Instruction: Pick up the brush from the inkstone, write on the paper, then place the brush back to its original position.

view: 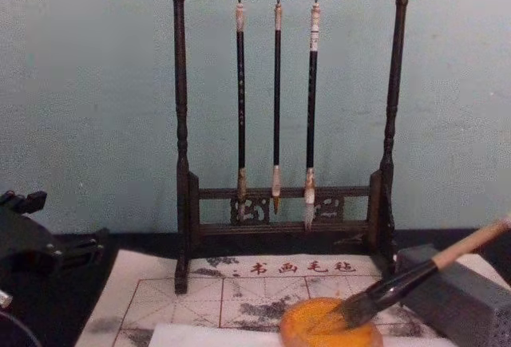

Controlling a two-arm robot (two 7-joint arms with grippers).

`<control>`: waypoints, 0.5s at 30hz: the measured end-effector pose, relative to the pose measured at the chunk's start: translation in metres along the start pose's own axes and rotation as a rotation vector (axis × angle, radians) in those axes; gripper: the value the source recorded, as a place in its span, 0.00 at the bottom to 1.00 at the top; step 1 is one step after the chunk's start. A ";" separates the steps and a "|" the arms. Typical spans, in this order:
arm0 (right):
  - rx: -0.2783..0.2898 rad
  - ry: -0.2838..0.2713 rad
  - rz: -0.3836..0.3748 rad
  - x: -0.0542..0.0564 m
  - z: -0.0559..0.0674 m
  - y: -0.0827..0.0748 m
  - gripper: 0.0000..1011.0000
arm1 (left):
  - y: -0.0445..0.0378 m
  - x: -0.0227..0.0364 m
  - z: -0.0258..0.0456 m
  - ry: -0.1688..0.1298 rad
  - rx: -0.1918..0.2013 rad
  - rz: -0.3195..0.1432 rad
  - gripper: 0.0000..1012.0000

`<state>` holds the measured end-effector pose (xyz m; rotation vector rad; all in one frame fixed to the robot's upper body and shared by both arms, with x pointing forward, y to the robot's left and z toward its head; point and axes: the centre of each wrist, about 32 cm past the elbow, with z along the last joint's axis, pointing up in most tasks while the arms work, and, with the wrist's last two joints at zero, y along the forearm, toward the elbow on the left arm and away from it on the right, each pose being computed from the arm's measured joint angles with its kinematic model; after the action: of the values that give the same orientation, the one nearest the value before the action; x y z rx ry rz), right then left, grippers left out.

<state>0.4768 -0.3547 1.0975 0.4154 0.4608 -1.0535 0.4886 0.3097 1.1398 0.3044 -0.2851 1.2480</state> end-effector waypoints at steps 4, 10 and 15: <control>-0.004 -0.134 -0.044 -0.002 0.001 -0.008 0.99 | 0.0000 0.0000 0.0000 0.000 0.000 0.000 0.99; -0.036 -0.369 -0.104 -0.007 -0.004 -0.011 0.99 | 0.0000 0.0000 0.0000 0.000 0.000 0.000 0.99; -0.039 -0.498 -0.126 -0.008 -0.008 -0.007 0.99 | 0.0000 0.0000 0.0000 0.000 0.000 0.000 0.99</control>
<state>0.4654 -0.3476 1.0948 0.0804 0.0623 -1.2208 0.4886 0.3097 1.1398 0.3045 -0.2850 1.2479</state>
